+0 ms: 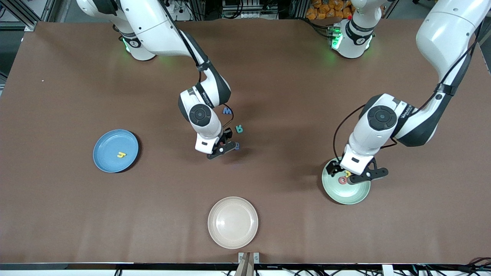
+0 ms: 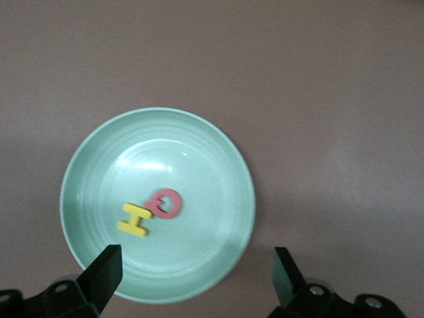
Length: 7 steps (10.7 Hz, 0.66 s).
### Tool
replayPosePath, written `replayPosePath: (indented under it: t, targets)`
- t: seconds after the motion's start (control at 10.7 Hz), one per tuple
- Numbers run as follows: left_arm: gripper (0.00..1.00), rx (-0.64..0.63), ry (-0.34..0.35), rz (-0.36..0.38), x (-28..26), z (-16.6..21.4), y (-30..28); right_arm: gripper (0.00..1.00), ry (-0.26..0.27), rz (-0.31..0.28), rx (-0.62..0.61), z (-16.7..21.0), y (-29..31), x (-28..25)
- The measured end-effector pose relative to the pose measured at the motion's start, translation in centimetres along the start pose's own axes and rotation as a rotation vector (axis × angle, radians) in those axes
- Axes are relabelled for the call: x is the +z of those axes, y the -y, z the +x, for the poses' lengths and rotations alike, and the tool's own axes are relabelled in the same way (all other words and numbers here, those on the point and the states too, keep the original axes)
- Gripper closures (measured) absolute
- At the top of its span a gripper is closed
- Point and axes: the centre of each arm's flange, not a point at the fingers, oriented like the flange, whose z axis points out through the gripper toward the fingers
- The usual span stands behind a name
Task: Sort upper and lower case letters into plates
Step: 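Release the Q on the green plate while the right gripper grasps pink m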
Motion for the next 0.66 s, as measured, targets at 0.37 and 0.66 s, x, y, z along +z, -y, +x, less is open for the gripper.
replayPosePath:
  t: [0.37, 0.66]
  targets:
    - [0.00, 0.018, 0.057, -0.038, -3.4, -2.4, -6.9, 0.73, 0.036, -0.036, 0.018, 0.4, -4.2, -3.3]
    - [0.00, 0.004, 0.100, -0.058, -2.9, -8.2, -14.0, 0.73, 0.103, -0.101, -0.035, -0.4, -14.5, -10.1]
